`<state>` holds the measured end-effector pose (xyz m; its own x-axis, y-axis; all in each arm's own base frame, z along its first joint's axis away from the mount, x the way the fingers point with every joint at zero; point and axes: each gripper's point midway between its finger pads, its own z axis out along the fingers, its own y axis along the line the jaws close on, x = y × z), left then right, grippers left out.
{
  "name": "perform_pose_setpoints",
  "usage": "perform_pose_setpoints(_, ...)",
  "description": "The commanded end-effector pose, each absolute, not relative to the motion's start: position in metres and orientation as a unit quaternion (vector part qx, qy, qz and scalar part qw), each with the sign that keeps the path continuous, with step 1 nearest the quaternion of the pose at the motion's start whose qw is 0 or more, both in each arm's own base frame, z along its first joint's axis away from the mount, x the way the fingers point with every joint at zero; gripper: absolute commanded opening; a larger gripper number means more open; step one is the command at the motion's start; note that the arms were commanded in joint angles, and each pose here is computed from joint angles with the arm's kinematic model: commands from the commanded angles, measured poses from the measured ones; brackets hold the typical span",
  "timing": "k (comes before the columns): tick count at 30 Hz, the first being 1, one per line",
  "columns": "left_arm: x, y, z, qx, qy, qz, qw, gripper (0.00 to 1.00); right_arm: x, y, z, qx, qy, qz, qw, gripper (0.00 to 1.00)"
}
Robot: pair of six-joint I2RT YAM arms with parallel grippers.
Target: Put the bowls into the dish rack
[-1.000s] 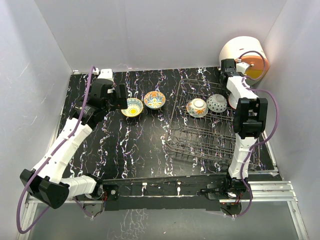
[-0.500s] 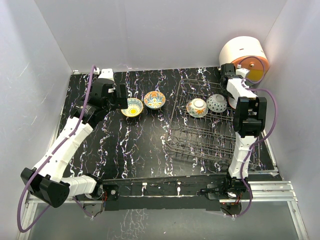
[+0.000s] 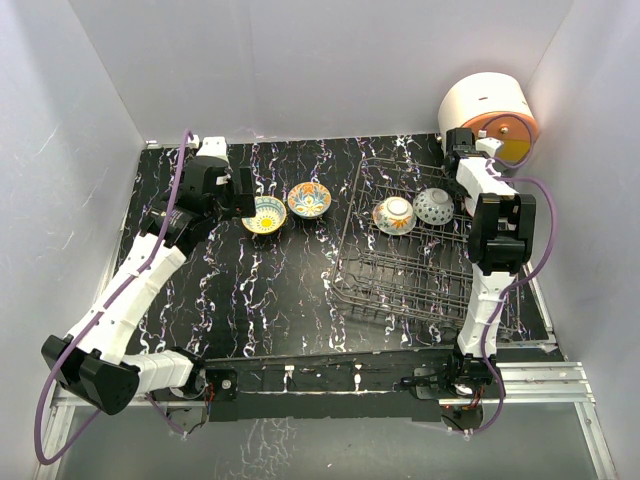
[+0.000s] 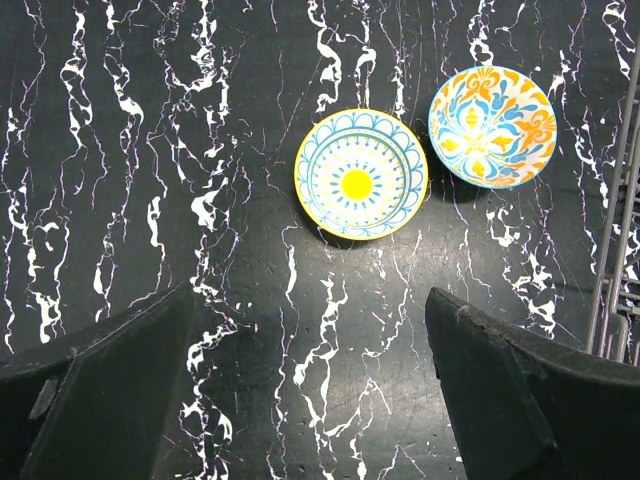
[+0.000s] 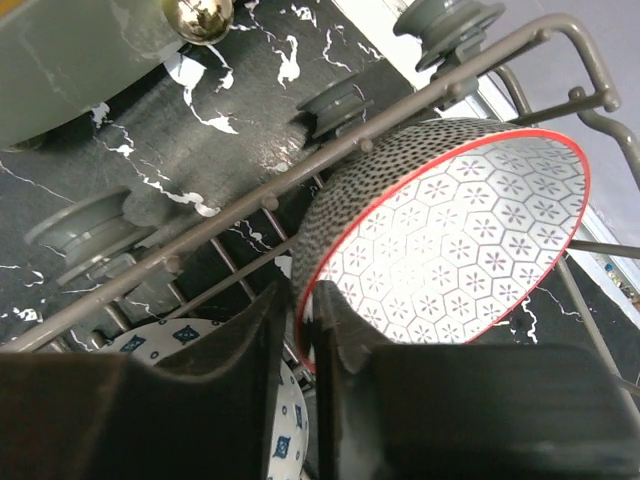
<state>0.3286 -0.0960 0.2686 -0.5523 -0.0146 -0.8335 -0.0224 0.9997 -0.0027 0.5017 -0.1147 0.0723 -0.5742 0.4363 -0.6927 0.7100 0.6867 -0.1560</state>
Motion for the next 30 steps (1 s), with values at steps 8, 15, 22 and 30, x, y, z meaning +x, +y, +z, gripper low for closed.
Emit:
perform_pose_setpoints(8,0.329,-0.097,0.291,-0.021,0.871,-0.011,0.492,0.97,0.478,-0.12,0.092,0.346,0.845,-0.217,0.346,0.08)
perform_pose_setpoints(15,0.325,-0.099,0.298,-0.027,0.868,-0.027,0.495,0.97,0.468,-0.114,0.129,0.337,0.834,-0.188,0.395,0.08)
perform_pose_setpoints(22,0.324,-0.105,0.305,-0.038,0.865,-0.052,0.498,0.97,0.481,-0.079,0.194,0.295,0.811,-0.048,0.503,0.08)
perform_pose_setpoints(30,0.32,-0.107,0.309,-0.044,0.865,-0.062,0.496,0.97,0.472,-0.057,0.208,0.307,0.769,0.195,0.526,0.08)
